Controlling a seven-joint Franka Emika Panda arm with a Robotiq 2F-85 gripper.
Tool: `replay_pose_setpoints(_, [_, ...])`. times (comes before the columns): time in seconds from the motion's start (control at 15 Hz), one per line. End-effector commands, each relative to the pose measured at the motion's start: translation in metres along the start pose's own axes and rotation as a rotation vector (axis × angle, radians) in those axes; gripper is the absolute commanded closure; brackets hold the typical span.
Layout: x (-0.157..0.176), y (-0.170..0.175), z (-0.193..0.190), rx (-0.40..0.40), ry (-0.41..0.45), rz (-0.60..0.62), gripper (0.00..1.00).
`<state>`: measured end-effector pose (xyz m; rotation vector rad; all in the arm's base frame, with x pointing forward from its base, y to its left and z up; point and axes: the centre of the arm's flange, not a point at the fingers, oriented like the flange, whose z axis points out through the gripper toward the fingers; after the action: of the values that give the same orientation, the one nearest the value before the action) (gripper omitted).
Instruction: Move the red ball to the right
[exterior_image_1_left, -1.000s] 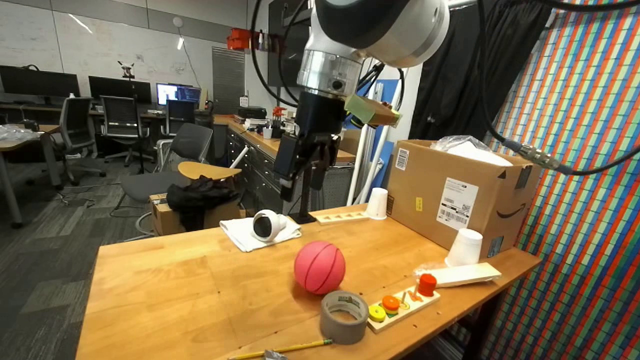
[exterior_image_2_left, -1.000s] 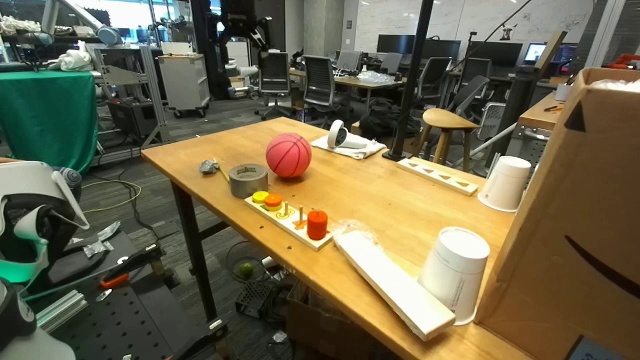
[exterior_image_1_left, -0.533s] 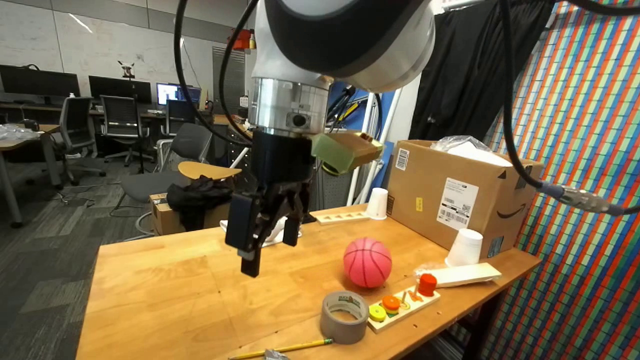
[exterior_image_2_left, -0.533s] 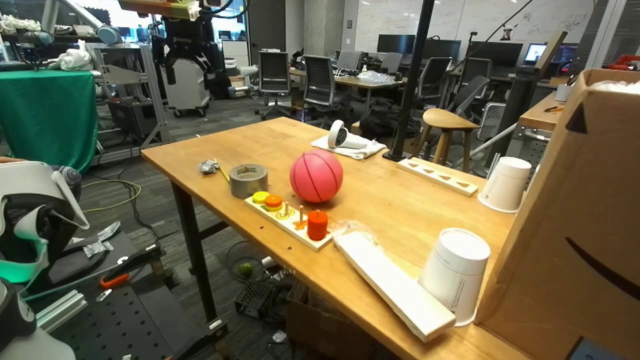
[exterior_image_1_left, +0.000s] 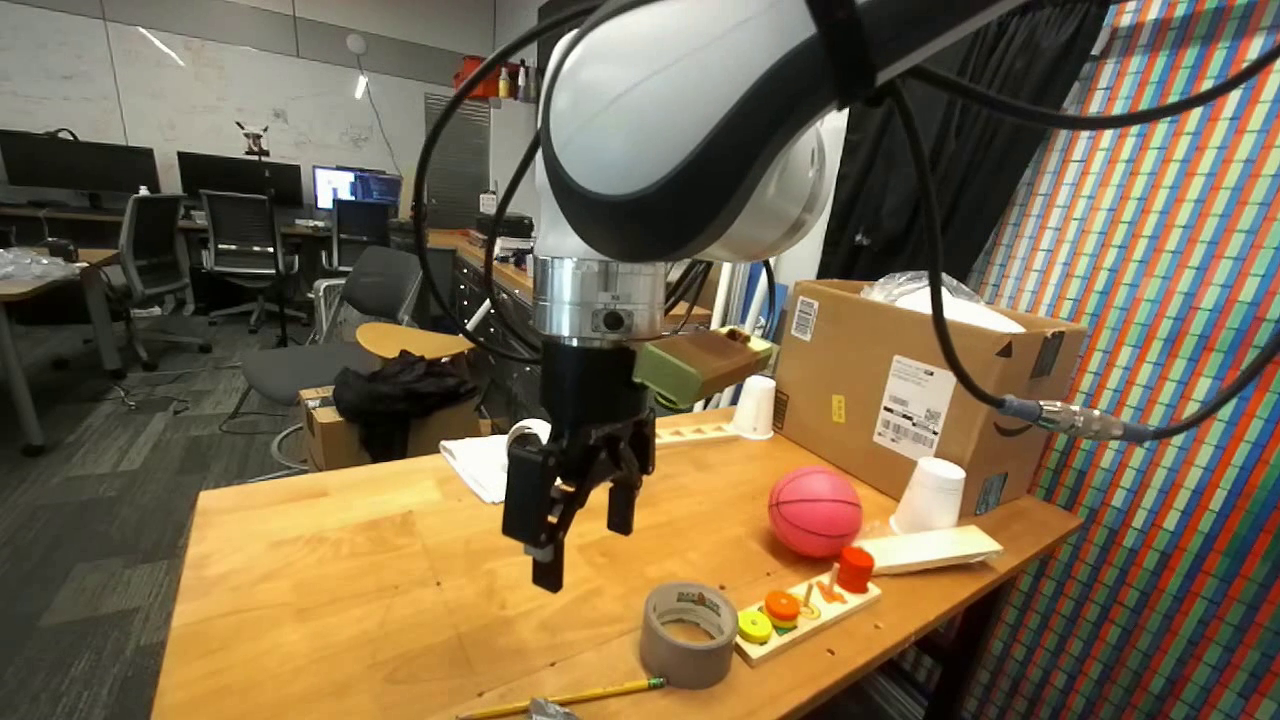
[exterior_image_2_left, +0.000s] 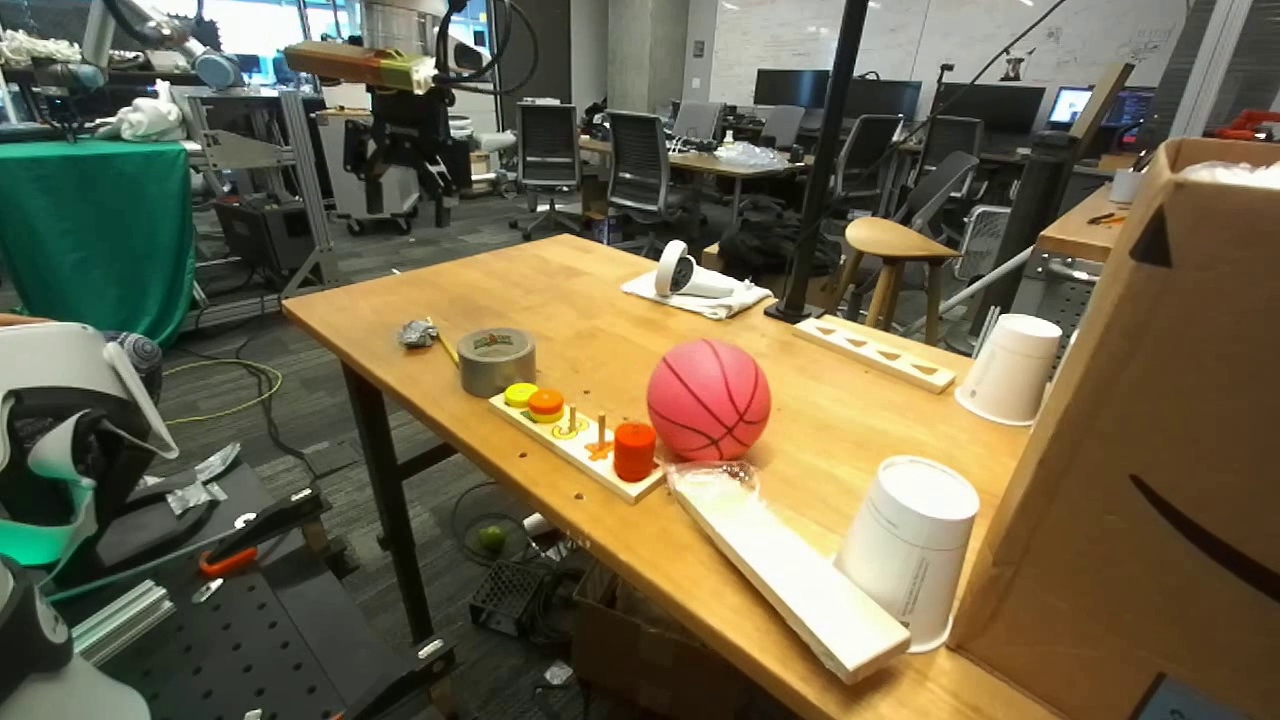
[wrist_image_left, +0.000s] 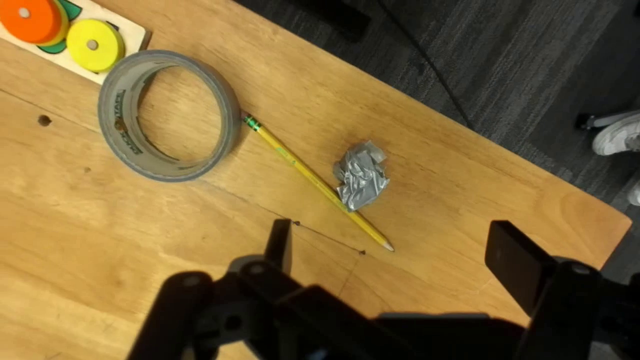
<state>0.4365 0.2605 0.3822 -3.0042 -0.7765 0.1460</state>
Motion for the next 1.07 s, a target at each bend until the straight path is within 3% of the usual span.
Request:
replay_pose_setpoints(0.0, [0.004,0.013,0.004,0.005,-0.020,0.044,0.00])
replay_pose_setpoints(0.2, [0.007,0.023,0.011,0.003,-0.034,0.078,0.00])
replay_pose_setpoints(0.53, [0.011,0.052,-0.005,-0.001,0.051,0.132,0.00])
replay_pose_setpoints(1.0, [0.024,0.051,-0.028,-0.080,0.166,0.064,0.00])
